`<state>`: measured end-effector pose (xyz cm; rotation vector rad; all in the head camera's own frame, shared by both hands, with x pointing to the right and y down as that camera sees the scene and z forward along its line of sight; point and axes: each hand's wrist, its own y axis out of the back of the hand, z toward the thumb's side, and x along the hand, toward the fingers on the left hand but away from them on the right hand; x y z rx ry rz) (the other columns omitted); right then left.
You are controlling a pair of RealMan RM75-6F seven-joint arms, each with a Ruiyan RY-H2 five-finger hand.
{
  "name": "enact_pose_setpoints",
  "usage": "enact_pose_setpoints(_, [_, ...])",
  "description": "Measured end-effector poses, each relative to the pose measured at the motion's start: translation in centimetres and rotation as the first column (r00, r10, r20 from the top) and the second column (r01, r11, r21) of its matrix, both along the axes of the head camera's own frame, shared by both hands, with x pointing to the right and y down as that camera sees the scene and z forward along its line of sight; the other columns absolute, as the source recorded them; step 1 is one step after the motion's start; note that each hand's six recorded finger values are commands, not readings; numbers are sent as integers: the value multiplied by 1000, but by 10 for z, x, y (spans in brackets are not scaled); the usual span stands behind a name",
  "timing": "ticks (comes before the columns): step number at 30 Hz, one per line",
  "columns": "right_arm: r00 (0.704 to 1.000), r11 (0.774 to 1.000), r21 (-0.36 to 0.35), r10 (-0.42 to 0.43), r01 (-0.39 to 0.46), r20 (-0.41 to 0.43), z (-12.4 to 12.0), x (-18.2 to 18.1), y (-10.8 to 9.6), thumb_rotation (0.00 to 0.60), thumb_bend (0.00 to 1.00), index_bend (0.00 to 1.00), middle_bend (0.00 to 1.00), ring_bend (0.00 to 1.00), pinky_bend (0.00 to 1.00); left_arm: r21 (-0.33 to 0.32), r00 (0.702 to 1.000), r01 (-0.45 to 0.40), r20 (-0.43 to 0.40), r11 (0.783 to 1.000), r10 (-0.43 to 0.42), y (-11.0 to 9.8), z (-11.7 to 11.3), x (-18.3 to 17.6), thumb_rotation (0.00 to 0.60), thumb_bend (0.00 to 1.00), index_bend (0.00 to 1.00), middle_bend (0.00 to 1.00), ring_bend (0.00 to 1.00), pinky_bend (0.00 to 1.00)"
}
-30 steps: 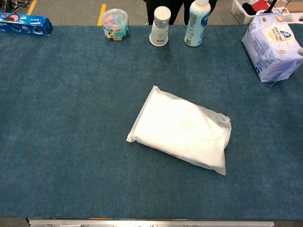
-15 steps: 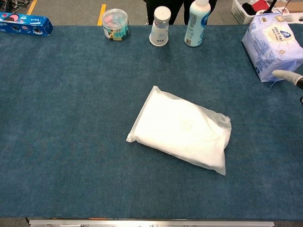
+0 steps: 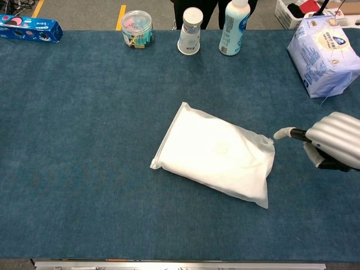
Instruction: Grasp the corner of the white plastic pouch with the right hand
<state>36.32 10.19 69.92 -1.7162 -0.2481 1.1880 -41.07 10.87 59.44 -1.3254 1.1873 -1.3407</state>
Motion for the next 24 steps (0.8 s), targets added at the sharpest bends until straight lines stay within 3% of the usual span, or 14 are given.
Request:
enact_pose_setpoints(9, [998, 996, -78, -40, 43, 43, 16, -39, -8, 600, 1000, 243, 1000, 961, 989, -3, 1000, 0, 0, 1000, 0, 1, 1, 0, 600, 184, 484, 438, 377, 507])
enact_pose_setpoints(24, [1000, 992, -124, 6, -6, 0, 36, -25, -9, 600, 1000, 243, 1000, 962, 992, -3, 1000, 0, 2, 1000, 0, 1, 0, 1, 600, 183, 484, 438, 377, 507])
